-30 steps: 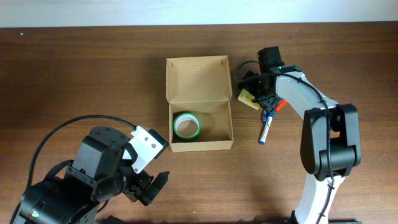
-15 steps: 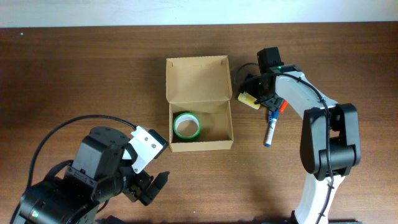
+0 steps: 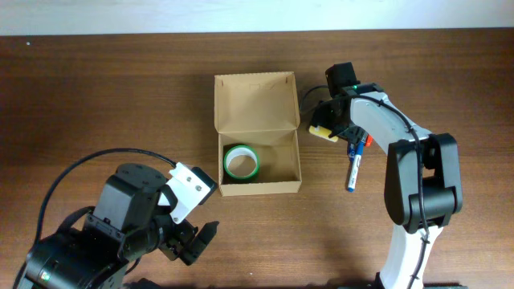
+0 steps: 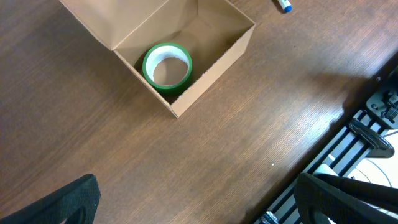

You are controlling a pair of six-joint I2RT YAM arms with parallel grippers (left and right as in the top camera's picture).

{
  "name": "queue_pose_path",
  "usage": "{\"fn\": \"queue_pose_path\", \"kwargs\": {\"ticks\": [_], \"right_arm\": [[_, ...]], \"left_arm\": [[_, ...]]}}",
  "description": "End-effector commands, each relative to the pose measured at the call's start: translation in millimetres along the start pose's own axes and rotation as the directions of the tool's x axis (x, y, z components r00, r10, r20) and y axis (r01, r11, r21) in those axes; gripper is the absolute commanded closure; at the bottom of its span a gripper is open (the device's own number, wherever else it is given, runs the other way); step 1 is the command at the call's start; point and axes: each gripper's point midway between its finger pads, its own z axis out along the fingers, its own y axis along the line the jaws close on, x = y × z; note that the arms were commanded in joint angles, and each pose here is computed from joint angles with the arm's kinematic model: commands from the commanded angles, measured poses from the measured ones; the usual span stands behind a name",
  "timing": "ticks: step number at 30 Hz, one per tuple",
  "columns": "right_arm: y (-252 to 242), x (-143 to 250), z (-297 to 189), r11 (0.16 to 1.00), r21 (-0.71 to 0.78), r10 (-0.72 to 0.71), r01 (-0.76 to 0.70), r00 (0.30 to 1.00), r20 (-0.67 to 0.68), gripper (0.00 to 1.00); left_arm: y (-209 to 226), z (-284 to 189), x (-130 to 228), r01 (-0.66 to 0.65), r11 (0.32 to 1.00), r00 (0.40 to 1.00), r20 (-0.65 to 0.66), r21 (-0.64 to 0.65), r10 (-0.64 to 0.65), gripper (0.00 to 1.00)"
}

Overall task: Pack container
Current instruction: 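Align the right gripper above the yellow spiral sticky-note pad, then lower the right gripper and grasp the yellow sticky-note pad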

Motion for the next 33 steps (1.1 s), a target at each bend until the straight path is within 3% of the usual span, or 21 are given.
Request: {"fn": "queue_pose_path", "kwargs": {"ticks": [1,10,18,23,33], "right_arm": [[-18.2,13.3,13.6,0.995,0.097,-0.027,0.031,0.999,-0.042,0.16],[-22.8,17.7,9.4,0.99,0.117,-0.071,0.08,0.995,-0.073,0.18],[-1.4,-11.3,-16.6,0.99,0.065,-0.124,0.125,0.992,-0.014,0.02],[20.3,-14.2,-26.6,0.97,-0.04,-0.24,0.239,0.971,-0.02,0.01],[21.3,-1.6,-19.3,0.938,-0.079,-0.343,0.338,0.938,-0.051,0.0]], "left_arm": [[-1.4,-3.5,-4.0,-0.015,1.0,1.0,0.019,0.008,0.015,0.0],[-1.4,-3.5,-4.0,-0.015,1.0,1.0,0.019,0.008,0.015,0.0],[-1.4,-3.5,-4.0,-0.015,1.0,1.0,0.019,0.008,0.015,0.0],[-1.4,-3.6,-3.9,-0.016,1.0,1.0,0.019,0.008,0.016,0.0],[-1.4,-3.6,-4.0,-0.016,1.0,1.0,0.019,0.008,0.015,0.0]]}}
